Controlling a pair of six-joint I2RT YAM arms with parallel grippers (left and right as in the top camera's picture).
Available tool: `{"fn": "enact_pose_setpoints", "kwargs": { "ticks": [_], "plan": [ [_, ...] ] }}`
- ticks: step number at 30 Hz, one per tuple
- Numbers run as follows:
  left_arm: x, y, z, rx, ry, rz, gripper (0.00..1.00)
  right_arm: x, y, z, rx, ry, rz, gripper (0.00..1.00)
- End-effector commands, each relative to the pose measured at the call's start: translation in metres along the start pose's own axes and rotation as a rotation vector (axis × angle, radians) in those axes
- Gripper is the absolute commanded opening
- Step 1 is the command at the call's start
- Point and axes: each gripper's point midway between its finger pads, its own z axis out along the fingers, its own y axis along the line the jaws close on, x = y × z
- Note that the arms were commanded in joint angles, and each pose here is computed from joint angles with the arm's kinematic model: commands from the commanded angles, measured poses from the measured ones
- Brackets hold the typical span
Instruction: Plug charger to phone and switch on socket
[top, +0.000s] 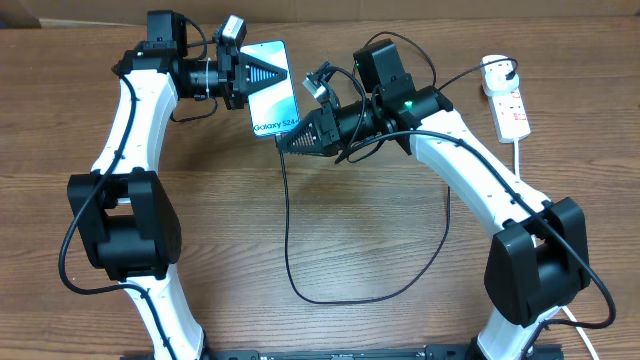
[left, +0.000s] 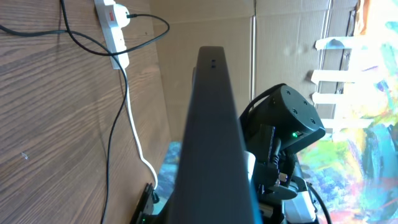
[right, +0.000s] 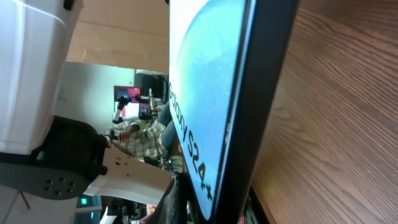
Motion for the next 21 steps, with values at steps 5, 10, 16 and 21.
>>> {"fn": "enact_pose_setpoints", "kwargs": {
  "ticks": [5, 10, 16, 21],
  "plan": [
    [0.01, -0.031, 0.006, 0.06, 0.036, 0.04, 0.04, -0.02, -0.011, -0.004, 0.038, -0.07, 0.027, 0.04],
    [0.01, -0.031, 0.006, 0.06, 0.036, 0.041, 0.04, -0.02, -0.011, -0.004, 0.037, -0.069, 0.027, 0.04],
    [0.01, -0.031, 0.006, 0.06, 0.036, 0.041, 0.04, -0.02, -0.011, -0.005, 0.037, -0.07, 0.023, 0.14],
    [0.009, -0.031, 0.004, 0.059, 0.031, 0.041, 0.04, -0.022, -0.009, -0.017, 0.002, -0.07, 0.013, 0.22]
  ]
}}
